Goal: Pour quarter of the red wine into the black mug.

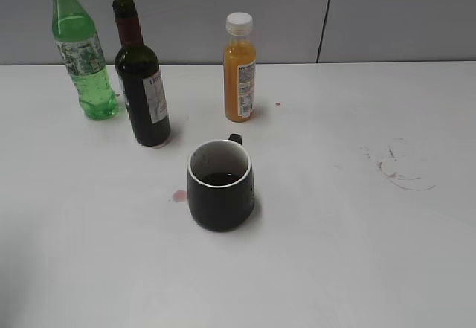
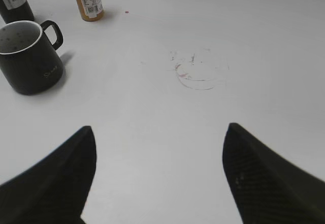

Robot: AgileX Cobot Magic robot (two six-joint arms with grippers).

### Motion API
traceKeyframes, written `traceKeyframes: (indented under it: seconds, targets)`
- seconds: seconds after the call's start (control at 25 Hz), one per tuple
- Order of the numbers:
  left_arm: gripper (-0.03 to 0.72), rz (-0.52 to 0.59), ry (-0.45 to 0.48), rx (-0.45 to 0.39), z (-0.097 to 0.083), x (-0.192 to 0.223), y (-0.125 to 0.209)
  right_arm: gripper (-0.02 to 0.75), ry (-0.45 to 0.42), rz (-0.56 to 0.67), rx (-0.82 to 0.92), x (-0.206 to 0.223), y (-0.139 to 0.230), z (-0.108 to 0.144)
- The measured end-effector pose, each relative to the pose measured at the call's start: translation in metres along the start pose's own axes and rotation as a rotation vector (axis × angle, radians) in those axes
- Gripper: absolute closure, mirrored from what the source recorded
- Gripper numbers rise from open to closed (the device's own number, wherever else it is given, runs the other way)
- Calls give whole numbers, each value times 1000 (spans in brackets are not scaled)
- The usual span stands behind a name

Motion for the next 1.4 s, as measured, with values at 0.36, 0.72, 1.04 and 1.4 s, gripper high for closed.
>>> traceKeyframes:
  seconds: [0.36, 0.72, 1.04, 1.4]
  targets:
    - [98, -28, 13, -20, 13, -6, 66, 153, 0, 1, 0, 0, 0, 0]
    - [98, -214, 47, -7, 22, -21, 129, 153, 0, 1, 0, 0, 0, 0]
    - [98, -456, 86, 8, 24, -43, 151, 153, 0, 1, 0, 0, 0, 0]
    - [98, -677, 123, 22, 28, -62, 179, 153, 0, 1, 0, 0, 0, 0]
Point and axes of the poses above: a point on each arm's last joint axis where the gripper is mounted, x pointing out along that axis toward the gripper, z along the wrist's bending axis when the last joint is at zero, y = z × x, the point moved 2 cm from there along x, pointing out along that axis toward the gripper, and after that the axes turned 15 degrees about -x, right-handed, at the moved point
